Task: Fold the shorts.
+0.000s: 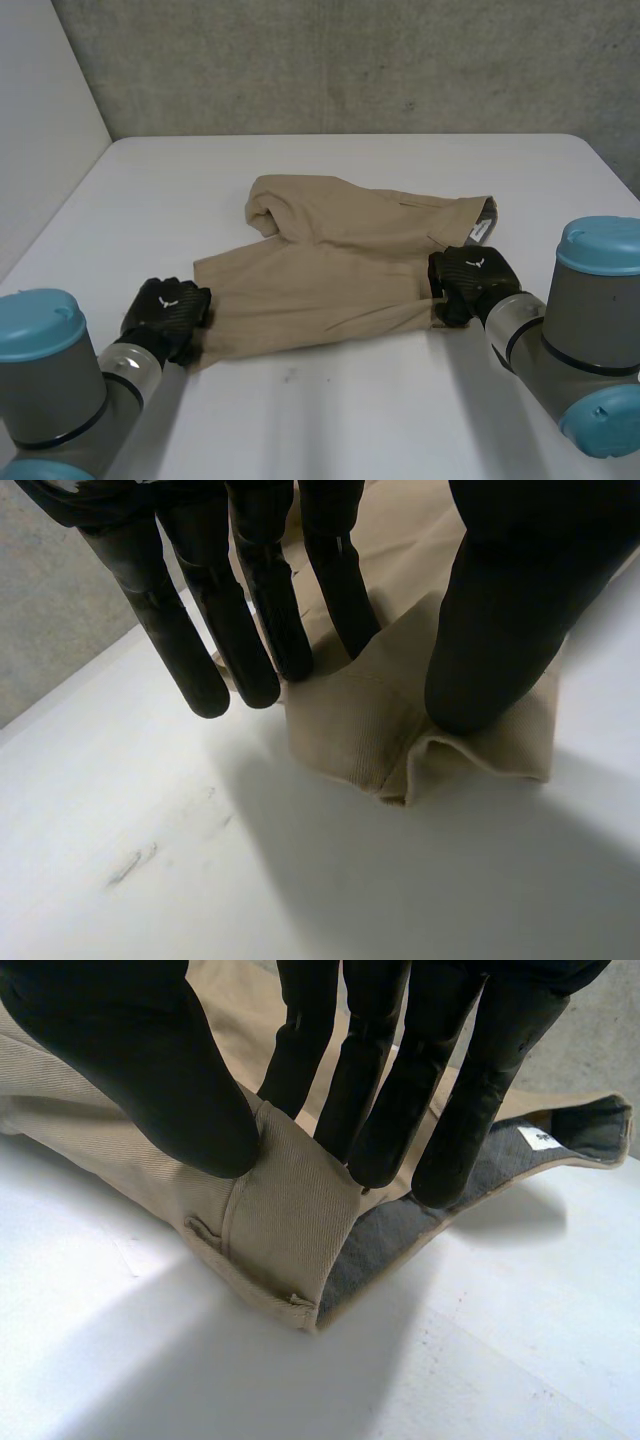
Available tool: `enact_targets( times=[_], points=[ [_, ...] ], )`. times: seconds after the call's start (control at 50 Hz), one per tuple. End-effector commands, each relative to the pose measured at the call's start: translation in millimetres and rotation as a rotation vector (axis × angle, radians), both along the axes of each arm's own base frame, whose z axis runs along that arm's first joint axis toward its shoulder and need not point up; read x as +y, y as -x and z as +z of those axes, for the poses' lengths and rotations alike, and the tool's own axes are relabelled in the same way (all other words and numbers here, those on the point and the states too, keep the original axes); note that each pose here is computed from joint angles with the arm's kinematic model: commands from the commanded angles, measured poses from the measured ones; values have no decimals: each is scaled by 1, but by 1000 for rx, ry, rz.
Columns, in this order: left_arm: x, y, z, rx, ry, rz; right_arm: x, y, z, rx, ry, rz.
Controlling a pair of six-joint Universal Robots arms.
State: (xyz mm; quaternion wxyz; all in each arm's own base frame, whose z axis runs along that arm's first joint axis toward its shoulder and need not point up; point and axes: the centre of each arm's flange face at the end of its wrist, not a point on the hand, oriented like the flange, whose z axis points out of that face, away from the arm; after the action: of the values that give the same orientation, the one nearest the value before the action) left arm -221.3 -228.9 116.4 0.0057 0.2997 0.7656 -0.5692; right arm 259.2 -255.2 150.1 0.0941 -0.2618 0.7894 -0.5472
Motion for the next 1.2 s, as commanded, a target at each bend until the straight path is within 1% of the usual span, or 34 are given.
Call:
enact_targets(
  times=[0.02, 0.22, 0.3, 0.32, 0.4, 0.48, 0.6, 0.78, 0.84, 0.98, 1.2],
  points=[
    [-11, 2, -1, 15, 49, 5, 0, 0, 0, 3, 2, 2],
    [-14, 2, 9, 35, 78, 4, -2, -2, 6, 9, 18, 16],
    [-13, -1, 26, 53, 120, 13, -2, 0, 10, 83, 61, 47],
    [-13, -1, 30, 57, 130, 13, 1, 0, 14, 132, 84, 71],
    [-12, -1, 35, 65, 144, 13, 10, 5, 21, 256, 115, 127],
    [-12, 1, 34, 82, 135, -15, 15, 7, 19, 303, 119, 152],
    [-12, 5, 33, 104, 115, -62, 16, 7, 16, 305, 105, 150],
    [-18, 1, 33, 103, 113, -45, 8, 0, -3, 190, 6, 107],
    [-19, 0, 32, 102, 110, -40, 10, 1, -1, 178, -17, 118],
    [-27, 1, 28, 100, 105, -35, 23, 0, 2, 167, -93, 191],
    [-51, 2, 16, 91, 94, -11, 25, -3, -5, 170, -109, 204]
  ],
)
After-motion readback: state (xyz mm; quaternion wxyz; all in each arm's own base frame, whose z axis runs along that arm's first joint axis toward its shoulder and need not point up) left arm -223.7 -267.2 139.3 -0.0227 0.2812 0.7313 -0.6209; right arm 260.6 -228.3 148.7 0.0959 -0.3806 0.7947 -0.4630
